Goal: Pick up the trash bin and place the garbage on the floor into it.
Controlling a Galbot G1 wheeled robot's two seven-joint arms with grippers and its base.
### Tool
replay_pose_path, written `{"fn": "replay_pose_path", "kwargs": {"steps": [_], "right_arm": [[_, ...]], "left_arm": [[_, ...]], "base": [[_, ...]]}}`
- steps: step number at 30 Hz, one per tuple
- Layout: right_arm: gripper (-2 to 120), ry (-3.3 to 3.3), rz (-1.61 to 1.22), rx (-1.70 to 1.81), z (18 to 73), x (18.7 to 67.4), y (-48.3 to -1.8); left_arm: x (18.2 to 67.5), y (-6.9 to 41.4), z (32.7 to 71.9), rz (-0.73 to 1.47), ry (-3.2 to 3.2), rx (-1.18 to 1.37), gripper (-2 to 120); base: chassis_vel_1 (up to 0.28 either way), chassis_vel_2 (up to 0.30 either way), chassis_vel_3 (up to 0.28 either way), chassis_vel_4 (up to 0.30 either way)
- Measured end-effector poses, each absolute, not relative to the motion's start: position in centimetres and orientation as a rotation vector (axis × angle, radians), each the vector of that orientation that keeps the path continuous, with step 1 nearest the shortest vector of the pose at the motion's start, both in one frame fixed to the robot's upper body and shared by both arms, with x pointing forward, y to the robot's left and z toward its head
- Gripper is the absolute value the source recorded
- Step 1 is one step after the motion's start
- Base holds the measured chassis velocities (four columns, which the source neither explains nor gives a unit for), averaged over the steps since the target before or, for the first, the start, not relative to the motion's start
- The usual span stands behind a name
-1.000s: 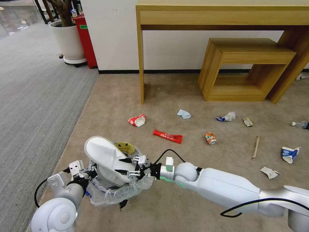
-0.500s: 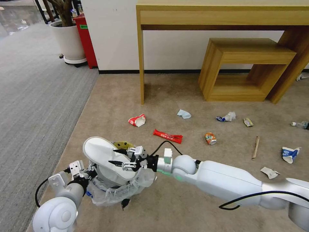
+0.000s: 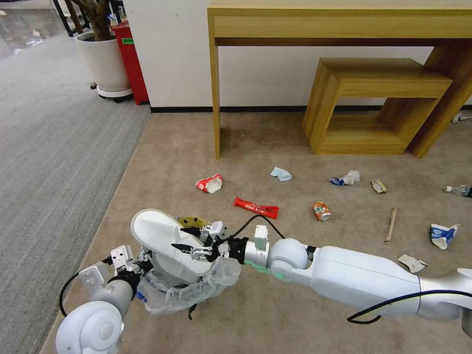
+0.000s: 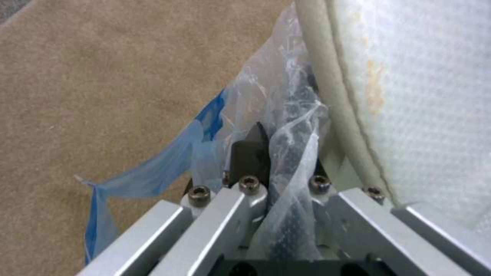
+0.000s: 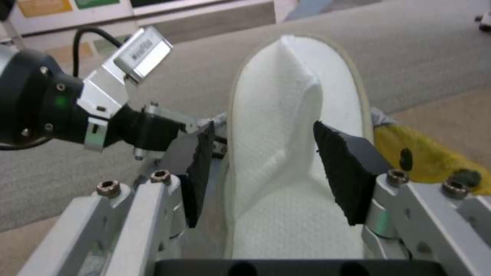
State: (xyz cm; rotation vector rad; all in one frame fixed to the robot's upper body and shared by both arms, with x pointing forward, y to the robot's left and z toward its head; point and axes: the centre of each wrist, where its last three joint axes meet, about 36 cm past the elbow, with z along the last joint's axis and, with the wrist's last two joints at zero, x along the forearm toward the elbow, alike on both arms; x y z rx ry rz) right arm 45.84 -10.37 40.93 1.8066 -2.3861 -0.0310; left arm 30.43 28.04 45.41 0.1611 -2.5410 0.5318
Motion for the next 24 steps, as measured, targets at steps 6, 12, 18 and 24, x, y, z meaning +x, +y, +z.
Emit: {"fn": "replay_pose_path", "kwargs": {"steps": [6, 12, 18, 24], "right_arm": [[51, -2.375, -0.024, 1.739, 41.7, 44.6, -9.9], [49, -2.374, -0.007, 1.604, 42.7, 43.0, -10.1], [54, -2.361, 0.048, 1.364, 43.8, 41.9, -8.5], [63, -2.331, 0.076, 1.306, 43.3, 41.8, -6.7]], "left_arm": [[30.5, 28.4, 45.7, 0.531, -2.549, 0.166, 1], [30.7, 28.6, 45.5, 0.531, -2.548, 0.170, 1], [30.7, 28.2, 45.3, 0.542, -2.542, 0.164, 1], [30.6, 28.2, 45.5, 0.545, -2.548, 0.164, 1]], "base": [[0.000, 0.000, 0.000, 0.000], [0.000, 0.000, 0.000, 0.000], [0.000, 0.000, 0.000, 0.000], [0.000, 0.000, 0.000, 0.000]]}}
